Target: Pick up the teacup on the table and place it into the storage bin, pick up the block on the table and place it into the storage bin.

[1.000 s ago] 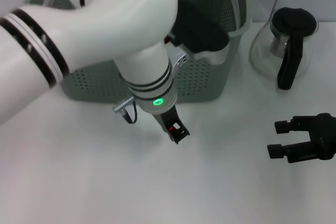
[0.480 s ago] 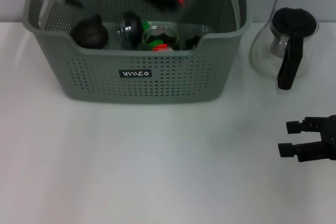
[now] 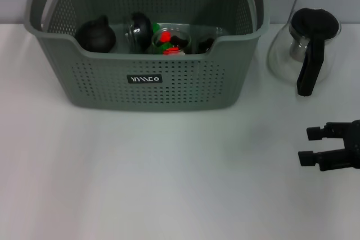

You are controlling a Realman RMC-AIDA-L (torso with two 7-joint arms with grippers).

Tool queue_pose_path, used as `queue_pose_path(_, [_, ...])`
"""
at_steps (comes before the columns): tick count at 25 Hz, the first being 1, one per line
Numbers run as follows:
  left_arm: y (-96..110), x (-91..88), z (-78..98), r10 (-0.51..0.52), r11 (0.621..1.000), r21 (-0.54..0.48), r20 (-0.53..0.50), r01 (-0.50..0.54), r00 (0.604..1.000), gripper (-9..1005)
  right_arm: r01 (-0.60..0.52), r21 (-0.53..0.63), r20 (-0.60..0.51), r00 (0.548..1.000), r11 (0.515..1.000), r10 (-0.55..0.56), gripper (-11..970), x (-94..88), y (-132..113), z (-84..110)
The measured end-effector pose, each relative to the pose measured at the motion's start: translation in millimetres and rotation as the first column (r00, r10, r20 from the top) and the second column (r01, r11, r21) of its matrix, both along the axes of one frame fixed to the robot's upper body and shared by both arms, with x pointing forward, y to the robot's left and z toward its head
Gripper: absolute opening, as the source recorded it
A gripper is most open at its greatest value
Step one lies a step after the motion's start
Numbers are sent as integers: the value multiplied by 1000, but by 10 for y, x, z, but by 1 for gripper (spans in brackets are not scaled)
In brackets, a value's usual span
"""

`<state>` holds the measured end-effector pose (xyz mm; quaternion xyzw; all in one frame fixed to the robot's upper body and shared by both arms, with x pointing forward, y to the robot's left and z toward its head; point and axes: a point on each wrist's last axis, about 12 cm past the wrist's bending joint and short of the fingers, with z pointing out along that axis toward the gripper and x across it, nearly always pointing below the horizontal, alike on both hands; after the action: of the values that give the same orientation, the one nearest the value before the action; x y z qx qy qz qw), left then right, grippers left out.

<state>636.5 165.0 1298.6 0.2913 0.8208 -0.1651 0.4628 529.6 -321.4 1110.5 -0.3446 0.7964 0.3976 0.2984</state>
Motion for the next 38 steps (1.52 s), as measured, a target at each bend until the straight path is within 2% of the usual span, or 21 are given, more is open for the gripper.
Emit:
queue_pose_path(1, [65, -73, 56, -35, 997, -75, 20, 37, 999, 296, 0, 1, 8, 1000, 1000, 0, 945, 5, -9, 12])
queue_pose_path(3, [180, -213, 50, -121, 974, -188, 41, 127, 992, 391, 0, 12, 29, 1000, 1000, 0, 945, 11, -32, 44])
queue_pose_path(5, [291, -407, -87, -262, 906, -326, 64, 269, 963, 486, -3, 46, 73, 997, 999, 0, 945, 1, -63, 91])
queue_pose_path(6, [325, -468, -155, -303, 878, -365, 72, 308, 950, 533, -2, 71, 96, 995, 997, -5, 945, -6, -77, 111])
queue_pose_path(9, [496, -785, -648, -465, 713, -526, 142, 465, 874, 646, 7, 154, 167, 985, 988, -33, 945, -32, -95, 138])
queue_pose_path(10, [536, -845, -768, -473, 688, -545, 164, 479, 866, 684, 8, 175, 181, 983, 984, -40, 945, -41, -85, 130])
queue_pose_path(12, [637, -984, -1134, -462, 658, -585, 183, 474, 868, 760, -5, 210, 206, 978, 978, -39, 945, -66, -30, 80])
queue_pose_path(15, [715, -1109, -1575, -441, 670, -600, 151, 437, 885, 829, -40, 226, 241, 970, 973, -16, 945, -87, 80, -8])
queue_pose_path(17, [743, -1181, -1819, -440, 692, -590, 114, 417, 891, 876, -65, 220, 269, 963, 973, 4, 945, -83, 154, -46])
queue_pose_path(20, [750, -1233, -2032, -463, 737, -524, 71, 428, 884, 945, -99, 211, 304, 952, 973, 31, 945, -66, 240, -64])
queue_pose_path(22, [731, -1259, -2143, -486, 759, -480, 32, 440, 873, 943, -117, 197, 309, 950, 973, 52, 945, -47, 306, -94])
queue_pose_path(26, [718, -1281, -2245, -500, 780, -443, -16, 443, 866, 938, -148, 145, 283, 954, 978, 103, 945, 6, 451, -187])
queue_pose_path(31, [727, -1288, -2329, -484, 801, -425, -42, 422, 874, 939, -131, 59, 243, 963, 990, 113, 945, 64, 553, -322])
queue_pose_path(38, [708, -1284, -2362, -482, 804, -427, -58, 414, 874, 938, -111, 10, 216, 971, 994, 106, 945, 98, 583, -407])
